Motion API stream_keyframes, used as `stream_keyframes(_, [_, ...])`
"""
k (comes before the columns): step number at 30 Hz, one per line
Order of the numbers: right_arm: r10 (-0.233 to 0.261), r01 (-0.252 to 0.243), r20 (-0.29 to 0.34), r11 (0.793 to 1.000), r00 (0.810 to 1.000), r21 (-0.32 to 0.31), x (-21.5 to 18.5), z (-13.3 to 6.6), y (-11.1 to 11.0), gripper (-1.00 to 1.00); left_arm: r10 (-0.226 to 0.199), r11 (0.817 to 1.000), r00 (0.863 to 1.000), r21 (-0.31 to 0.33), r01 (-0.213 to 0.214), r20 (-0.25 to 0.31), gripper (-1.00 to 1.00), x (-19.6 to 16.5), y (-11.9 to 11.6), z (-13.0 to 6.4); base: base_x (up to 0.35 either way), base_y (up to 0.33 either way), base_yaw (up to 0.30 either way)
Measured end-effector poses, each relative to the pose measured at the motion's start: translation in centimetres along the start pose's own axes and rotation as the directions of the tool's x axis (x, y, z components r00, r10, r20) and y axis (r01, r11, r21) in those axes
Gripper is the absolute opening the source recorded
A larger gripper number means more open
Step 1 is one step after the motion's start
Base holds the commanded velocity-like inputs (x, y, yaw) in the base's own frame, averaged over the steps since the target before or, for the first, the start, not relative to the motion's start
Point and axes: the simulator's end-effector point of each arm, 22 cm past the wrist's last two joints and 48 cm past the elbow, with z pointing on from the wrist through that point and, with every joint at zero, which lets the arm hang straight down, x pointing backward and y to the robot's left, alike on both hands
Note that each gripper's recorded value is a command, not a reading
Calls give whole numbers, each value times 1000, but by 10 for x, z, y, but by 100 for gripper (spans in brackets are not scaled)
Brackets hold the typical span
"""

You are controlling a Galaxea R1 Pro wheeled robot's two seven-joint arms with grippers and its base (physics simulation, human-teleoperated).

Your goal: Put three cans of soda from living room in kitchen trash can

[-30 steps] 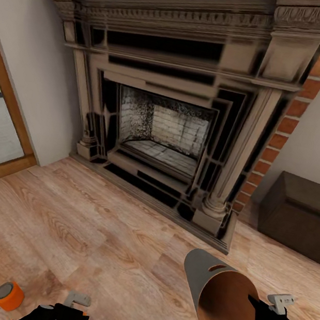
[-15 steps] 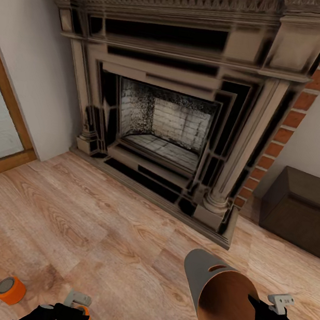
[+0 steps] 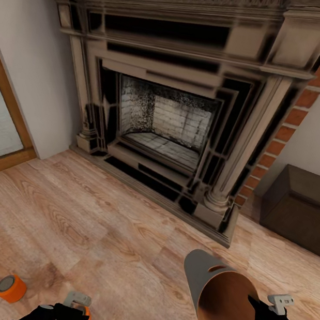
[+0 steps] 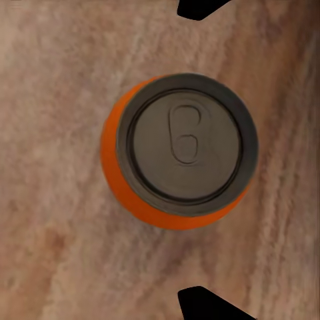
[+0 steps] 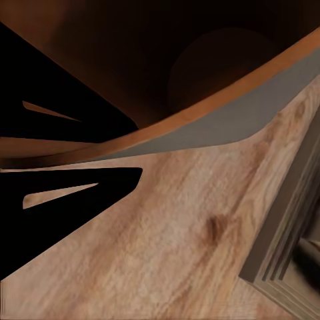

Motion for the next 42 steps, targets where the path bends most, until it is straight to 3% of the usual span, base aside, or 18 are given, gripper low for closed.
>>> stream_keyframes(28, [2,-3,-21,1000,1000,-19,10,3,5,-100,-1,1000,1000,2,1,-15,100,7,-1,4,71,0,0])
stream_keyframes(42, [13,-15,-79,1000,997,-22,38,12,4,-100,-8,1000,997,13,9,-74,100,34,-7,19,1,0,0])
